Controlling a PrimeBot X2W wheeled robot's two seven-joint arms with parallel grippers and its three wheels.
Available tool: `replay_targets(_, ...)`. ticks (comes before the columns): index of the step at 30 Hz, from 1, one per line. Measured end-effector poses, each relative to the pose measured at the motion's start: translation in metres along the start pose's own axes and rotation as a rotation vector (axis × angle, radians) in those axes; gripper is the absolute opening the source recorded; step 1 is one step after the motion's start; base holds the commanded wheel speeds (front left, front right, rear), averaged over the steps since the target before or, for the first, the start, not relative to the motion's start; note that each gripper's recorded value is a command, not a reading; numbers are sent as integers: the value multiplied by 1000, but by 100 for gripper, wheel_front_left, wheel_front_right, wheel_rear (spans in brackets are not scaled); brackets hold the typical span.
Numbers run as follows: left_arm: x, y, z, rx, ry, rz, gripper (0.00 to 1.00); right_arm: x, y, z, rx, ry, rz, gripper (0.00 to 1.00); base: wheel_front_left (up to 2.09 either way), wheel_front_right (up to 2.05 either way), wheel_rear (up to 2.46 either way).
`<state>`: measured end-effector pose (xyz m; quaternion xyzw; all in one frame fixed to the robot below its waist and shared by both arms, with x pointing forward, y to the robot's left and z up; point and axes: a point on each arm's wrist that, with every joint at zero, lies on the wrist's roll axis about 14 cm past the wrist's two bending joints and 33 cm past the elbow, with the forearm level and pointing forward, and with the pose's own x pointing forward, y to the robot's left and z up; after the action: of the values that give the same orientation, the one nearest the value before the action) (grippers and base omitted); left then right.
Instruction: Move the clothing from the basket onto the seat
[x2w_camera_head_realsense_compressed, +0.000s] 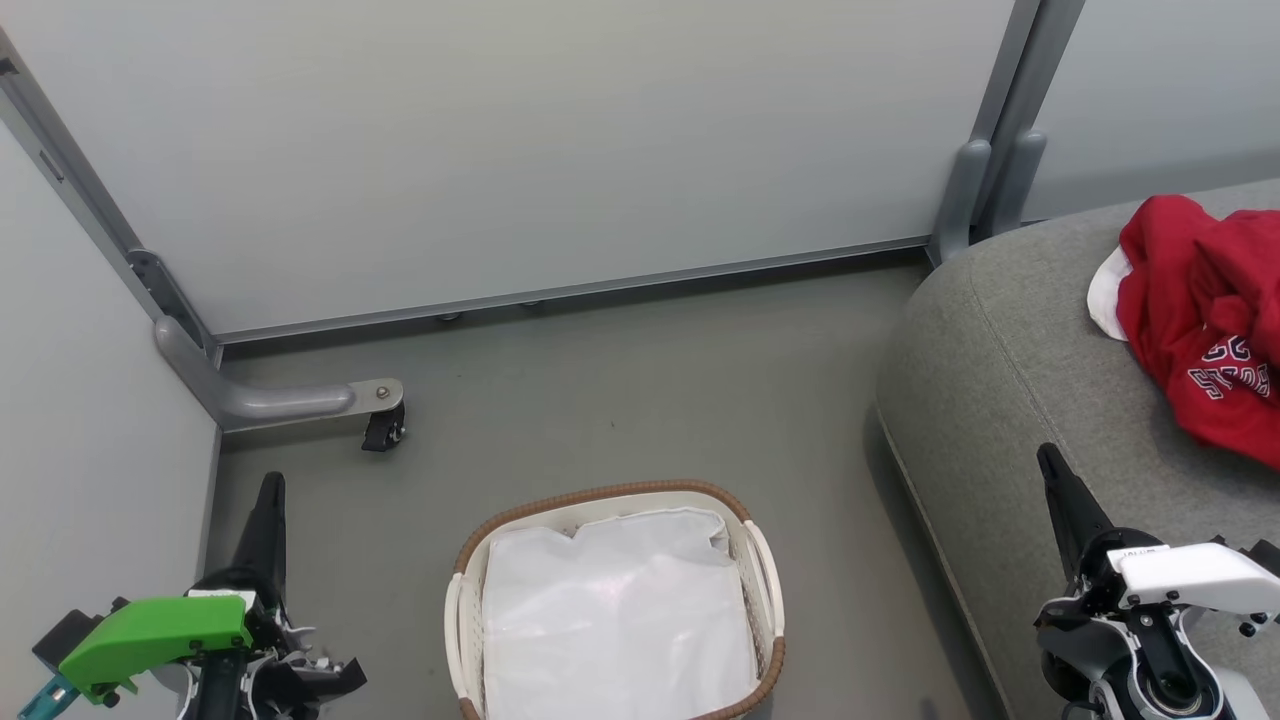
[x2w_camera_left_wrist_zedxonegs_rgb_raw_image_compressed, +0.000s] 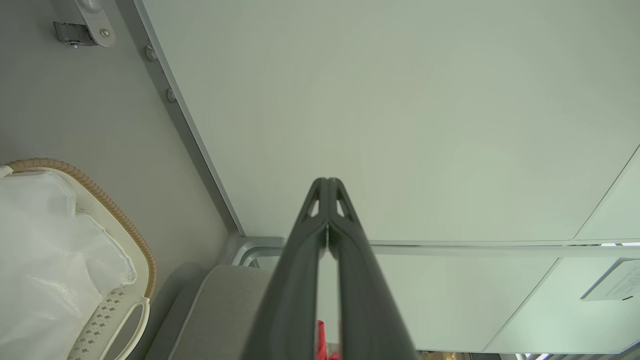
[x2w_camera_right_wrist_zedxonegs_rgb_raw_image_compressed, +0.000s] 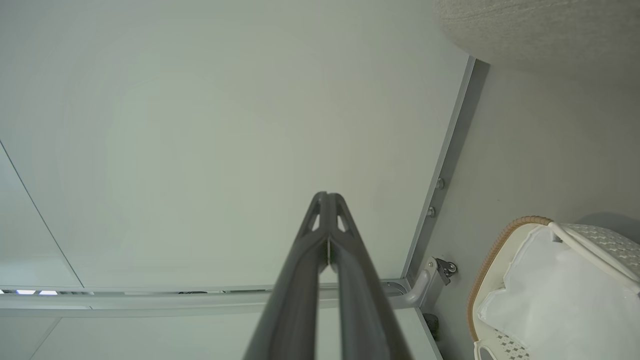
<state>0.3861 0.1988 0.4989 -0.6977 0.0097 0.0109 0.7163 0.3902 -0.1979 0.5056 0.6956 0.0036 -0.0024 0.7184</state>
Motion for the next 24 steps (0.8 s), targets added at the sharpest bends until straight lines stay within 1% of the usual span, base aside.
replay_targets(6,1,-4,0,-32,3,-14,0,0,2,1,38,1,9,0,0,0,0)
replay_targets(24,1,-5,0,-32,2,-17,0,0,2,1,38,1,10,0,0,0,0)
